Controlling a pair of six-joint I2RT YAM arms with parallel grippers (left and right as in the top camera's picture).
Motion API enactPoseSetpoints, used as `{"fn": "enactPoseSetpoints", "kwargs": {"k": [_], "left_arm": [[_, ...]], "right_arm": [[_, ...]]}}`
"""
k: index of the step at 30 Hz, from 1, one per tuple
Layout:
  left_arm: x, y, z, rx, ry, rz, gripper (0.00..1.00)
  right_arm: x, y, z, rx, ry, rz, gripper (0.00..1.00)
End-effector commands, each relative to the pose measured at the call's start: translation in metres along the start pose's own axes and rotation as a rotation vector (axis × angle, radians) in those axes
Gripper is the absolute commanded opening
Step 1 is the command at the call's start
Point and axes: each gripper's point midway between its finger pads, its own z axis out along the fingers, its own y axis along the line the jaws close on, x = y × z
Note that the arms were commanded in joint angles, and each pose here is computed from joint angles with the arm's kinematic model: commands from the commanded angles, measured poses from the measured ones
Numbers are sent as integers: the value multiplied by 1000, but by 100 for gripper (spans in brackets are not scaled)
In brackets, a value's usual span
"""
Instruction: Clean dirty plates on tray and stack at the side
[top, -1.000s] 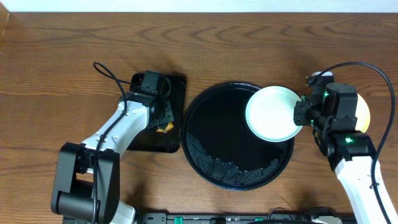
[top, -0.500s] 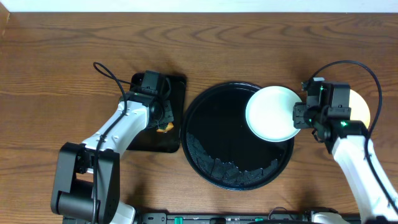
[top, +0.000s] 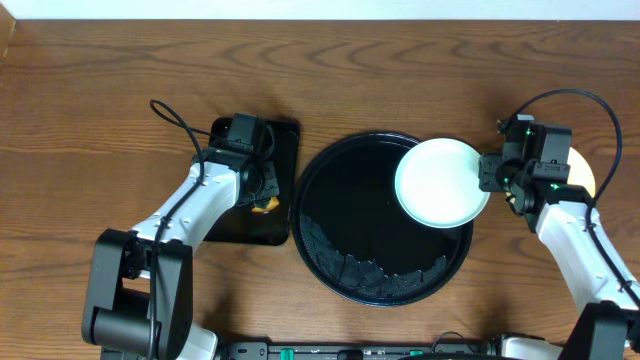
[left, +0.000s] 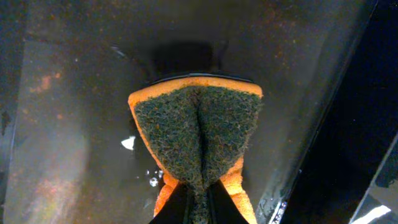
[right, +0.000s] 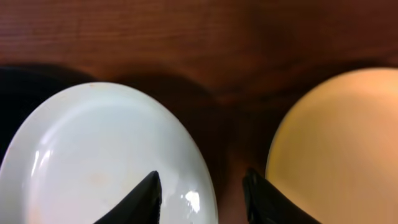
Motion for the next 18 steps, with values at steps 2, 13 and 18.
{"fn": "enactPoseSetpoints", "kwargs": {"k": [2,13,18], "left_arm": [[-3,1,0,-1,-2,7,8],[-3,1,0,-1,-1,7,8],[-3,1,0,-1,-1,7,8]], "right_arm": [[7,-1,15,-9,35,-74,41],[21,14,44,-117,74,-90,25],[25,14,44,-120,92,-86,2]]}}
